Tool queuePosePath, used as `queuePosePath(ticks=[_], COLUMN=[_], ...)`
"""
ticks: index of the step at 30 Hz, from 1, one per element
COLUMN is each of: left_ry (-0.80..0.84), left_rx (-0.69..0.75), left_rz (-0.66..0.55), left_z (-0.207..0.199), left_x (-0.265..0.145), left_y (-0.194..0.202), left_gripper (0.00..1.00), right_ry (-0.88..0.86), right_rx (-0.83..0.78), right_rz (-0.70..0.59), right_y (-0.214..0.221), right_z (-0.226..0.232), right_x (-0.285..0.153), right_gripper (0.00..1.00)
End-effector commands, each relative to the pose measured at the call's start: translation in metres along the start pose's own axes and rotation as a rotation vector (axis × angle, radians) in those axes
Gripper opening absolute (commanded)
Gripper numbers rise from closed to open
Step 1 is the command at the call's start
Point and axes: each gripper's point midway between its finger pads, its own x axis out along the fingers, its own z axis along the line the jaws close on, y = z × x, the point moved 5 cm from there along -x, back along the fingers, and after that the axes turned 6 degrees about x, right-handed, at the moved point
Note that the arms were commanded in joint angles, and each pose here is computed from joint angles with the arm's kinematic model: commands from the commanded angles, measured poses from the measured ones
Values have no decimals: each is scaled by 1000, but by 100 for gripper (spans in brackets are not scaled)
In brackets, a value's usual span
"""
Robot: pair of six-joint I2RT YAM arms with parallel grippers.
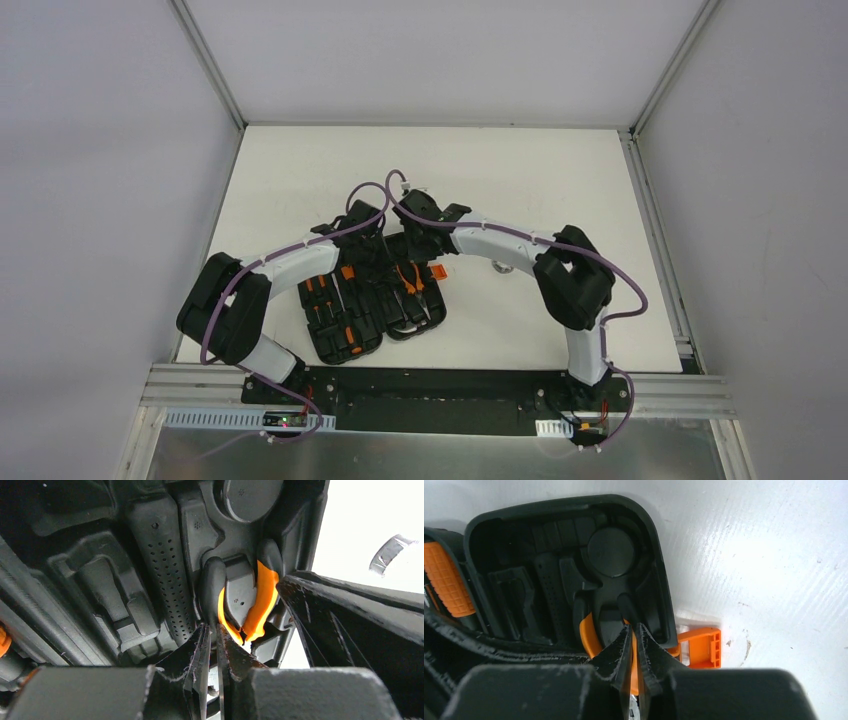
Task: Pack the tool kit
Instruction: Adjust the pliers in the toolbox.
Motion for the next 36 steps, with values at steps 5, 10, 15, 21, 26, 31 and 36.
queuePosePath(ticks=[5,10,15,21,26,31,36], left_ry=[-26,-27,-41,-57,-64,-48,-22], left_rx=[27,27,22,19,17,21,36], left_rz=[-20,-15,-6,9,12,-7,-57], left_z=[3,4,8,14,15,12,4], left_x=[2,3,5,9,10,4,-12], left_y=[0,1,5,9,10,7,0], left_gripper=[11,11,11,11,11,14,24], right_ry=[34,118,228,362,288,93,-36], right_rx=[-43,-62,-78,-72,-73,-79,-66], right_rz=[21,128,282,438,379,201,-17], right_y=[-3,25,71,126,114,52,-7], right_z=[3,-15,-46,-86,-75,-30,-11], right_x=[16,33,52,63,49,2,-67], right_gripper=[7,0,0,0,0,1,14])
